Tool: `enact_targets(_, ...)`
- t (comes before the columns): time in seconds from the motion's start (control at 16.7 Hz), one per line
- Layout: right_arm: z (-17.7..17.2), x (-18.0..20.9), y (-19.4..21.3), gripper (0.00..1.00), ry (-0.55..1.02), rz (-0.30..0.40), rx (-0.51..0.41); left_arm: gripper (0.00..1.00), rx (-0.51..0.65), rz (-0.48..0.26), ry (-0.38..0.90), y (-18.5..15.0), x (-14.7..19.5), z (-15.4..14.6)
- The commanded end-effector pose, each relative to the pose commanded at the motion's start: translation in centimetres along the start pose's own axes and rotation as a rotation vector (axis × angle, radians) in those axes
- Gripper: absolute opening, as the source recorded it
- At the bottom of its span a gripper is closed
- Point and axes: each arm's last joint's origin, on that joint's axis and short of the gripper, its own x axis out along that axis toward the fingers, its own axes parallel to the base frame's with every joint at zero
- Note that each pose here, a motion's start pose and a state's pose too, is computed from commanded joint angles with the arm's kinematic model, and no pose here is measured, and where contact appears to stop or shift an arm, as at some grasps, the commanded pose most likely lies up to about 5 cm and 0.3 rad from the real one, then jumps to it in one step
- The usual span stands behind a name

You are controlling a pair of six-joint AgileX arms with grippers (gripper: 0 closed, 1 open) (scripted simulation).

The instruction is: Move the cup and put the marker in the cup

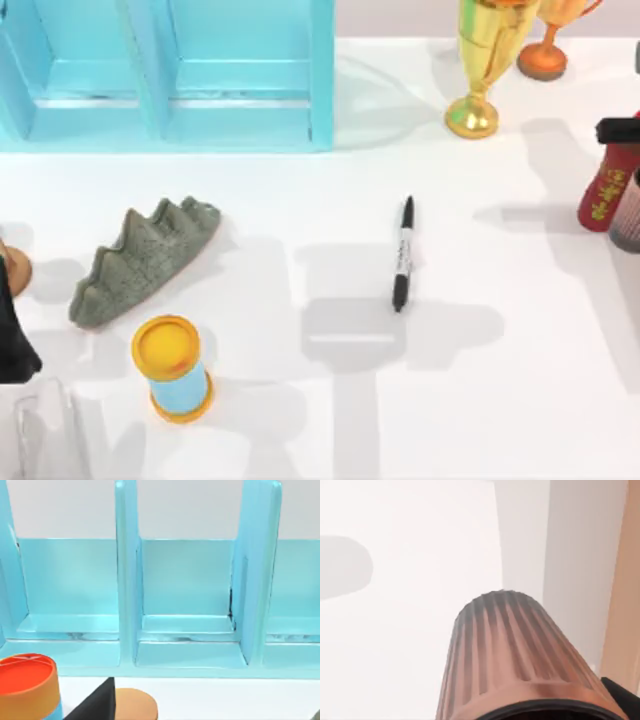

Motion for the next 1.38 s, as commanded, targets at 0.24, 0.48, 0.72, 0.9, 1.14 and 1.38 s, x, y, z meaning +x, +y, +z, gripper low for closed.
enact_targets(0.24, 0.0, 2.2, 3.4, 0.00, 0.041, -0.010, 0.001, 1.00, 0.000, 0.000, 0.000, 0.0, 0.0, 0.0)
enact_targets(0.48, -0.7, 3.9, 8.0, 0.00, 0.024, -0.027, -0.001, 1.00, 0.000, 0.000, 0.000, 0.0, 0.0, 0.0)
enact_targets(0.72, -1.8, 5.0, 11.5, 0.00, -0.014, -0.033, -0.002, 1.00, 0.000, 0.000, 0.000, 0.0, 0.0, 0.0)
enact_targets(0.9, -1.9, 5.1, 11.8, 0.00, -0.018, -0.033, 0.000, 1.00, 0.000, 0.000, 0.000, 0.0, 0.0, 0.0)
enact_targets(1.14, -1.8, 5.5, 11.7, 0.00, -0.015, -0.031, 0.004, 1.00, 0.000, 0.000, 0.000, 0.0, 0.0, 0.0)
enact_targets(1.38, -1.7, 8.1, 12.0, 0.00, -0.028, -0.026, 0.001, 1.00, 0.000, 0.000, 0.000, 0.0, 0.0, 0.0)
